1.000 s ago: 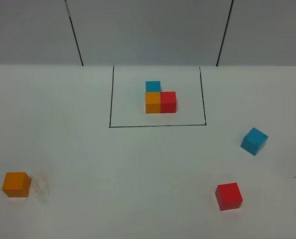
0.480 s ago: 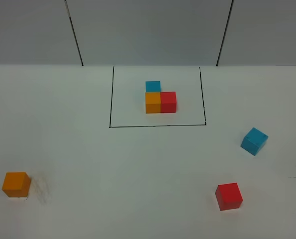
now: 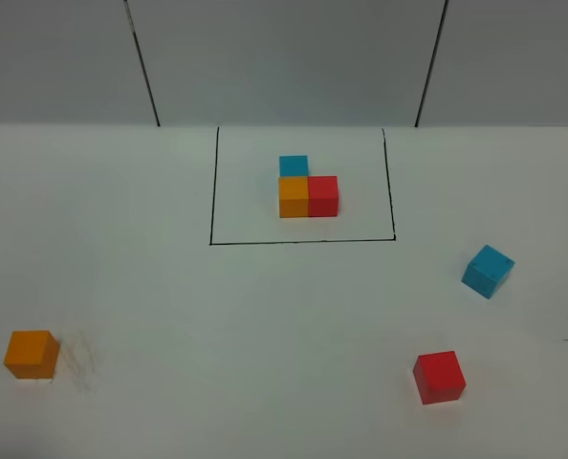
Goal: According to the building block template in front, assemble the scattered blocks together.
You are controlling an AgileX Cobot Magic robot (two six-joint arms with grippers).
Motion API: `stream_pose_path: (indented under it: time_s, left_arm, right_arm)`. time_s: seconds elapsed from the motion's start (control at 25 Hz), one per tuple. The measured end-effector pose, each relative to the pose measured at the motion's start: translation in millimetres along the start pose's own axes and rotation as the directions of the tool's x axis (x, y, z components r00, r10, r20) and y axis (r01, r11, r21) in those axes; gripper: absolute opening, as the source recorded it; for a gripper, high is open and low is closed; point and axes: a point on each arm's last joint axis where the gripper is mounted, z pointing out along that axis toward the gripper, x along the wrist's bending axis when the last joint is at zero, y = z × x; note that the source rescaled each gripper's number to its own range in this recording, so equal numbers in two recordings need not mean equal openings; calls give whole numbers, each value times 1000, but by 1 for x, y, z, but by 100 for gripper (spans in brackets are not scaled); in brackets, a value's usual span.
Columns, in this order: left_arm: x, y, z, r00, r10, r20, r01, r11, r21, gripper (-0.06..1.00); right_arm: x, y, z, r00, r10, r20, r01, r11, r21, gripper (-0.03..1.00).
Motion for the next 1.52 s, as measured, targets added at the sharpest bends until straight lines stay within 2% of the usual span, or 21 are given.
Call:
stream_pose_path:
  time_s: [0.16,0.28,0.44,0.6,0.92,1.28,1.52]
  left_arm:
    - [-6,41,23,1000,-5,-24,9,988,157,75]
    - [-10,69,48,999,4,-46,8,969,246,82]
    - [-14,95,87,998,12,-55,5,951,310,83]
    - [-16,100,126,998,21,-62,5,923,385,82]
    - [-23,96,187,1000,26,6,-25,876,481,80]
    - [-22,80,232,1000,21,-5,-15,819,573,76]
    - [-21,72,255,1000,22,-11,-11,804,595,74]
  right_arm:
    - [0,0,0,1000,0,0,0,1000,0,73]
    - [0,0,0,1000,0,0,0,1000,0,73]
    - [0,0,0,1000,0,0,0,1000,0,73]
    - [0,0,0,1000,0,0,0,1000,0,73]
    - [0,0,0,1000,0,0,0,1000,0,73]
    - [0,0,0,1000,0,0,0,1000,0,73]
    - [0,0,0,1000,0,0,0,1000,0,73]
